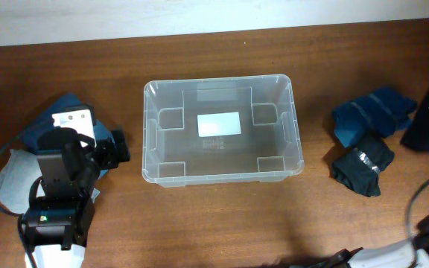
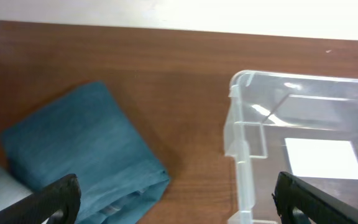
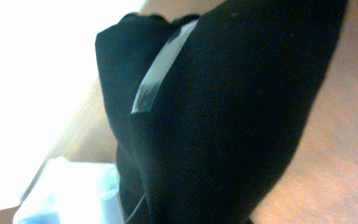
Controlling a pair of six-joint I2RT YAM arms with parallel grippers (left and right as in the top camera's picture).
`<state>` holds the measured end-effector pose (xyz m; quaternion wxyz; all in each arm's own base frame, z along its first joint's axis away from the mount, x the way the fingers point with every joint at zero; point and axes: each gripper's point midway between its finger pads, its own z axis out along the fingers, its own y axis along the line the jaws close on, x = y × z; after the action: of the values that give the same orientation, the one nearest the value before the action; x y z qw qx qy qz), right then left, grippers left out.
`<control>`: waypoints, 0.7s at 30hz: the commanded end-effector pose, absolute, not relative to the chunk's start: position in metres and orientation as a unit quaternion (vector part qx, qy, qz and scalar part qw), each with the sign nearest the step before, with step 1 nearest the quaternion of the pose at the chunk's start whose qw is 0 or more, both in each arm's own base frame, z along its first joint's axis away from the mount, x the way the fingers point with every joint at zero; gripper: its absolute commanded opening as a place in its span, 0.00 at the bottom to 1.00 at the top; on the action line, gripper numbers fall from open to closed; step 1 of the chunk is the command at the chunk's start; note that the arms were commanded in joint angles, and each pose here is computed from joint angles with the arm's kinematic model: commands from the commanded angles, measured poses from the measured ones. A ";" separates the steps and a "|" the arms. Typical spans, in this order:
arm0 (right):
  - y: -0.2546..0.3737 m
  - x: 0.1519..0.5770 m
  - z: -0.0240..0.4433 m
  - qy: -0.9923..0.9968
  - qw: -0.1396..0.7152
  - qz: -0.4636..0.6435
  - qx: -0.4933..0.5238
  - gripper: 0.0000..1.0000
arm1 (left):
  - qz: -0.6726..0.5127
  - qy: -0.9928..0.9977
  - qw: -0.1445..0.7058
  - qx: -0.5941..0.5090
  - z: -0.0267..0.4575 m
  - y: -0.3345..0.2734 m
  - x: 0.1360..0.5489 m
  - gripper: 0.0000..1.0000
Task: Pack container
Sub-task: 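Reach the right gripper to the folded black clothes and grasp them, then carry the black clothes into the container's left side and release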
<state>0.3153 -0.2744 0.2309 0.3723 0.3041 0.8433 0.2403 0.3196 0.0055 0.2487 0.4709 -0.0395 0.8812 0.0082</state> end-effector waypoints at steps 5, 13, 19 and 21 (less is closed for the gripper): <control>-0.071 0.367 0.358 0.860 0.415 0.287 0.072 0.04 | 0.067 0.887 0.439 -0.127 0.240 0.057 0.306 0.99; 0.115 0.396 0.319 0.897 0.295 0.328 -0.023 0.04 | 0.069 0.885 0.400 -0.227 0.219 0.111 0.293 0.99; 0.227 0.403 0.262 0.919 0.208 0.336 -0.019 0.04 | 0.069 0.897 0.369 -0.232 0.199 0.116 0.298 1.00; 0.258 0.401 0.234 0.924 0.169 0.342 -0.013 0.04 | 0.069 0.901 0.360 -0.232 0.193 0.116 0.300 0.99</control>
<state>0.4000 0.2328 0.2638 0.2129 -0.0746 0.9090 0.3504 0.2945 0.1159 0.1935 0.3626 -0.2269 0.9005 0.0780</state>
